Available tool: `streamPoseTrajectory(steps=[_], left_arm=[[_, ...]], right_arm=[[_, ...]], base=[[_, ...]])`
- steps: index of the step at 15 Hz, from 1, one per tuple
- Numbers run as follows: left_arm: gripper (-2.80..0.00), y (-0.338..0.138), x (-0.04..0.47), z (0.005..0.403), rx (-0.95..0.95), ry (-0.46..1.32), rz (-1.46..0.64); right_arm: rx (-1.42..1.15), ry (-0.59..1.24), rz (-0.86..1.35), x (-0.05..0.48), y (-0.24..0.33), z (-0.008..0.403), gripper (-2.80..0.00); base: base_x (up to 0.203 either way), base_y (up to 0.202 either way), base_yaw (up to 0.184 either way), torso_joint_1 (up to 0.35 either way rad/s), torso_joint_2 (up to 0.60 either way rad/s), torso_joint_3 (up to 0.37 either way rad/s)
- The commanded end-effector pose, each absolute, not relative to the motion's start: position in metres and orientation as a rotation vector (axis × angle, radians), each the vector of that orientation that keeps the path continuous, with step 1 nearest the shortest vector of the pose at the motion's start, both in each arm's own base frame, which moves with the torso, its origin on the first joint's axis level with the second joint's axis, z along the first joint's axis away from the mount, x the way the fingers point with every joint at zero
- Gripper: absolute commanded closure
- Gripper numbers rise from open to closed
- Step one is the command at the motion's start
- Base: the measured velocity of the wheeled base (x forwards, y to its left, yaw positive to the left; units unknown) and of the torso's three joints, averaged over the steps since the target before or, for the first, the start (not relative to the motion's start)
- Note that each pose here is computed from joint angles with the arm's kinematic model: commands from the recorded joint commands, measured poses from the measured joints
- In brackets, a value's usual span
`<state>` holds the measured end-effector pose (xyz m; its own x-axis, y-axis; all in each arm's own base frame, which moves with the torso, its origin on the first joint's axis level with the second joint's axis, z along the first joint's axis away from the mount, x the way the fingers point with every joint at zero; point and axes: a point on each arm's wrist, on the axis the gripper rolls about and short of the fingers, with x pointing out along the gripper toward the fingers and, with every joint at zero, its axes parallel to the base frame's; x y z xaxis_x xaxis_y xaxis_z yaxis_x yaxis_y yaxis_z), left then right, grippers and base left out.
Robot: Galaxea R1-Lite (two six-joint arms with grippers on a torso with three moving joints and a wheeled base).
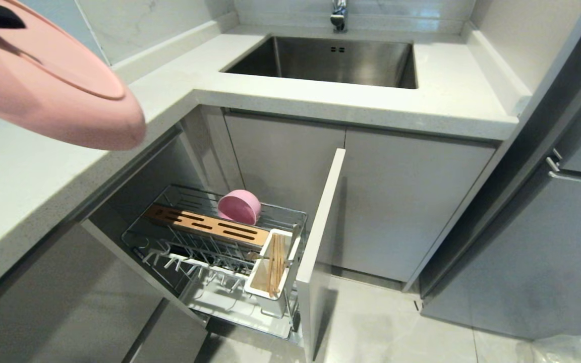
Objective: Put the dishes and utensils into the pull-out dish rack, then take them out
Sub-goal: Take the plate out of the cupboard
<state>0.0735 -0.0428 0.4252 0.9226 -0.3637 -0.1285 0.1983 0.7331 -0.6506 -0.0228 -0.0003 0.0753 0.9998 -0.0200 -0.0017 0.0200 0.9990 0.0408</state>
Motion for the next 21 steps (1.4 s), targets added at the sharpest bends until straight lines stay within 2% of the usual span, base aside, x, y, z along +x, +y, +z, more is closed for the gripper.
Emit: streamPoseTrajectory(steps=[1, 6, 11, 13, 17, 21], left_arm=[[0.00, -0.020, 0.048, 0.432, -0.654, 0.141, -0.252], [0.00, 0.001, 0.044, 0.431, -0.424, 0.016, 0.125], [0.00, 0.024, 0.081, 0.422, -0.075, 0.140, 0.415], [0.00, 0.034, 0.100, 0.413, 0.012, 0.268, 0.455], [0.00, 0.053, 0.150, 0.407, 0.046, 0.452, 0.457], [0.00, 0.067, 0.192, 0.393, 0.087, 0.535, 0.512]], right_arm=[[0.041, 0.003, -0.020, -0.023, 0.000, 0.075, 0.00], [0.041, 0.003, -0.020, -0.023, 0.000, 0.075, 0.00], [0.041, 0.003, -0.020, -0.023, 0.000, 0.075, 0.00], [0.041, 0.003, -0.020, -0.023, 0.000, 0.075, 0.00], [0.041, 0.003, -0.020, -0.023, 0.000, 0.075, 0.00], [0.041, 0.003, -0.020, -0.023, 0.000, 0.075, 0.00]], base=[[0.000, 0.000, 0.000, 0.000, 0.00, 0.000], [0.000, 0.000, 0.000, 0.000, 0.00, 0.000], [0.000, 0.000, 0.000, 0.000, 0.00, 0.000], [0.000, 0.000, 0.000, 0.000, 0.00, 0.000], [0.000, 0.000, 0.000, 0.000, 0.00, 0.000], [0.000, 0.000, 0.000, 0.000, 0.00, 0.000]])
